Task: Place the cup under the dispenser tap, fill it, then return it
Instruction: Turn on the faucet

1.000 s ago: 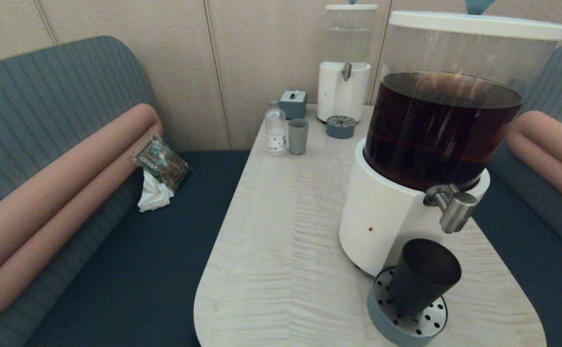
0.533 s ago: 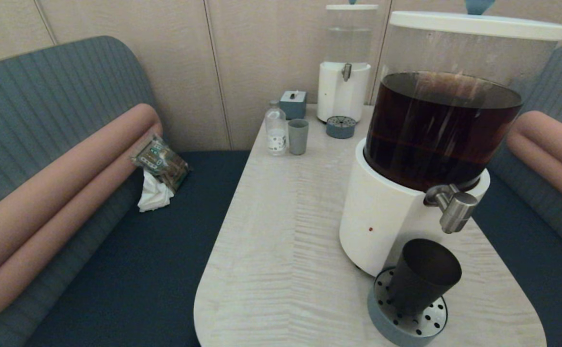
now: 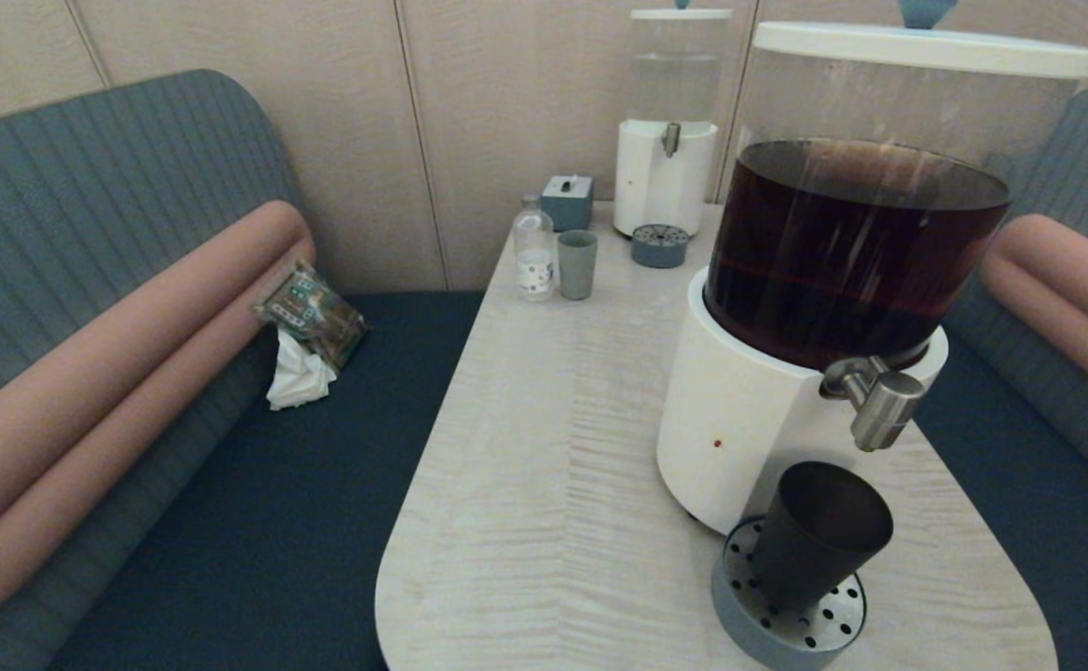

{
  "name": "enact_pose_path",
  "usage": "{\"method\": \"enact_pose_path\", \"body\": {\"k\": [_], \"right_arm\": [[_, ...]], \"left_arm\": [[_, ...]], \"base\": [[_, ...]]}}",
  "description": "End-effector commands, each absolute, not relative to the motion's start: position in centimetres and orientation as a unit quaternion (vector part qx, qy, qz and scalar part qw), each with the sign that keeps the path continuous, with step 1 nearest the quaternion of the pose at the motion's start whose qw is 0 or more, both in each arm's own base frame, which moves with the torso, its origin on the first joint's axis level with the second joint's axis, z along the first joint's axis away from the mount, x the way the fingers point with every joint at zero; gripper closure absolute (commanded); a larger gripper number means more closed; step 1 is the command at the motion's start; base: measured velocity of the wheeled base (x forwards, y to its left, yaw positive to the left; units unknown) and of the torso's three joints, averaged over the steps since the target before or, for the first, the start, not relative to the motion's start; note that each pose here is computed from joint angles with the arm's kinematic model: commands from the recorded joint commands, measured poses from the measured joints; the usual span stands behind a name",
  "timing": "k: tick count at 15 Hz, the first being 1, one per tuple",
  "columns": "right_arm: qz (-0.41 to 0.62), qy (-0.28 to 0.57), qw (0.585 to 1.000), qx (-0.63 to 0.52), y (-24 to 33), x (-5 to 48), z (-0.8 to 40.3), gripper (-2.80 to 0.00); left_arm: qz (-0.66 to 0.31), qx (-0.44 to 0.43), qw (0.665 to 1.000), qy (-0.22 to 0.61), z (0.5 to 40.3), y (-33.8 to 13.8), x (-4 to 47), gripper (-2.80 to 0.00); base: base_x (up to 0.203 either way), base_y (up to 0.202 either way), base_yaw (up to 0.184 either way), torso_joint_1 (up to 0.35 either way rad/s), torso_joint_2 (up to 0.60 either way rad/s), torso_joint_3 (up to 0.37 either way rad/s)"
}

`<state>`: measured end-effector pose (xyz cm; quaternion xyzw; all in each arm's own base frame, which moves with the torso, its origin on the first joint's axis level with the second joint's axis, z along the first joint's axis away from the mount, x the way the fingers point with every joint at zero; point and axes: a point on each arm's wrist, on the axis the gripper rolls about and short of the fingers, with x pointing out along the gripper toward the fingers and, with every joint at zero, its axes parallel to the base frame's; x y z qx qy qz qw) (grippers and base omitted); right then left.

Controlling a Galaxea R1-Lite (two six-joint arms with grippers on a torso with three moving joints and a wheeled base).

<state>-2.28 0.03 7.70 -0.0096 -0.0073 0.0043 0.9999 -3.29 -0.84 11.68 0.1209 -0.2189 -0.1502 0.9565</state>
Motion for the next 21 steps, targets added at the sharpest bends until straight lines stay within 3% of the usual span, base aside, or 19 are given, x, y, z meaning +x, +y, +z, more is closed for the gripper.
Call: {"method": "enact_pose_path", "body": {"k": [1,7,13,21], "right_arm": [[0.005,-0.006,1.000,-0.010,0.0,-2.3,7.6,0.00],[0.005,-0.006,1.000,-0.010,0.0,-2.3,7.6,0.00],[0.005,-0.006,1.000,-0.010,0.0,-2.3,7.6,0.00],[0.005,-0.006,1.000,-0.010,0.0,-2.3,7.6,0.00]], "left_arm": [[-0.119,0.122,0.970,-0.171,10.1,-0.7,-2.6,0.00],[-0.018,0.148,0.985,-0.083,8.5,-0.2,-2.1,0.00],[-0.023,0.145,0.988,-0.038,7.7,-0.2,-2.1,0.00],[-0.023,0.145,0.988,-0.038,7.8,-0.2,-2.1,0.00]], "base": [[0.000,0.000,0.000,0.000,0.00,0.000],[0.000,0.000,0.000,0.000,0.00,0.000],[0.000,0.000,0.000,0.000,0.00,0.000],[0.000,0.000,0.000,0.000,0.00,0.000]]}}
